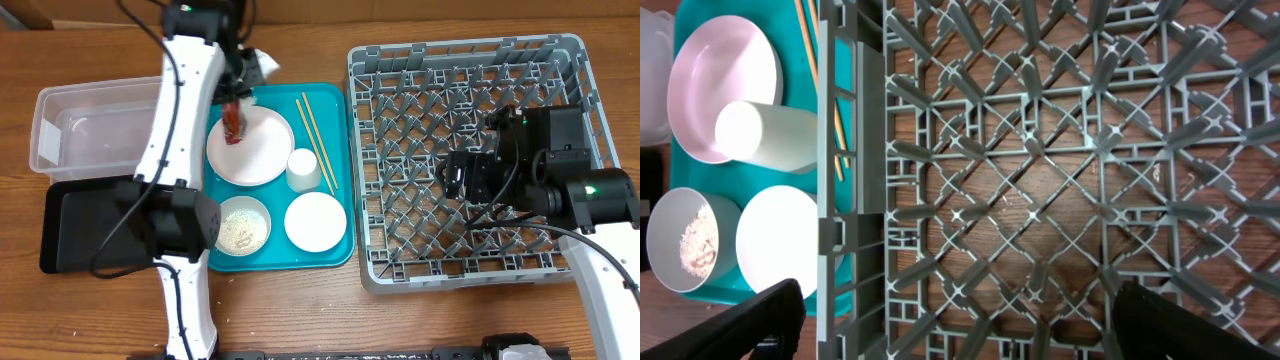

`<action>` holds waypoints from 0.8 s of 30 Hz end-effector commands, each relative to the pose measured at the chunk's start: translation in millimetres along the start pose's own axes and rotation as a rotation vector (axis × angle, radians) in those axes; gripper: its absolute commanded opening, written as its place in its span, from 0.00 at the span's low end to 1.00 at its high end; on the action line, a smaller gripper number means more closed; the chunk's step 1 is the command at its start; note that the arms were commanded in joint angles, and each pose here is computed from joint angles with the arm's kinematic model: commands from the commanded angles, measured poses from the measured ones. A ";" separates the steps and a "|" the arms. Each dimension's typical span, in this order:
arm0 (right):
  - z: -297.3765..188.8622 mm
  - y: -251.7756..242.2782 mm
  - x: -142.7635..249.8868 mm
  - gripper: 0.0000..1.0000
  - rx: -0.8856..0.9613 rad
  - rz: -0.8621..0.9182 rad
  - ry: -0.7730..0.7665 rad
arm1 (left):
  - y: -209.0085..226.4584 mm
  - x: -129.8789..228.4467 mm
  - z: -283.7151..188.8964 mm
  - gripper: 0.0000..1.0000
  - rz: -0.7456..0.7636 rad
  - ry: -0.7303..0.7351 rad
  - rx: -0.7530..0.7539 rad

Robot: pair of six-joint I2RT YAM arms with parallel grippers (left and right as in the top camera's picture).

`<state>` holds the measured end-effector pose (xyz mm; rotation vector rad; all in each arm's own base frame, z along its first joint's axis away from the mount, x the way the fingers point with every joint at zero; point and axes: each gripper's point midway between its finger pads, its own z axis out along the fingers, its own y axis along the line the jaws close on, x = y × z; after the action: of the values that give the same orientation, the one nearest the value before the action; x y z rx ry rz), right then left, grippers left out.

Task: Sort waste into correct bins and load items into the dishwasher
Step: 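Lift the wrapper and tissue with the left gripper into the clear bin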

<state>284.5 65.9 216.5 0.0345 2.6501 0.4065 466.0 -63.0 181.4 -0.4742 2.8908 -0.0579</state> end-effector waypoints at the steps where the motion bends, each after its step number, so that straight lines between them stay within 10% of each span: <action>1: -6.0 3.5 -6.1 1.00 -0.011 -0.004 -0.018 | 47.0 -21.1 -21.7 0.04 -0.086 -0.036 -0.010; 19: -6.2 9.8 -4.4 1.00 -0.048 -0.003 -0.010 | 176.6 -13.0 42.2 0.05 -0.331 0.106 -0.212; 24: -6.2 9.4 -2.7 1.00 -0.046 -0.002 -0.003 | 186.3 -13.7 55.2 0.41 -0.339 0.102 -0.230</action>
<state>280.5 71.7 216.5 0.0240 2.6612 0.4552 435.0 104.2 117.0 -1.0107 2.9140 0.1482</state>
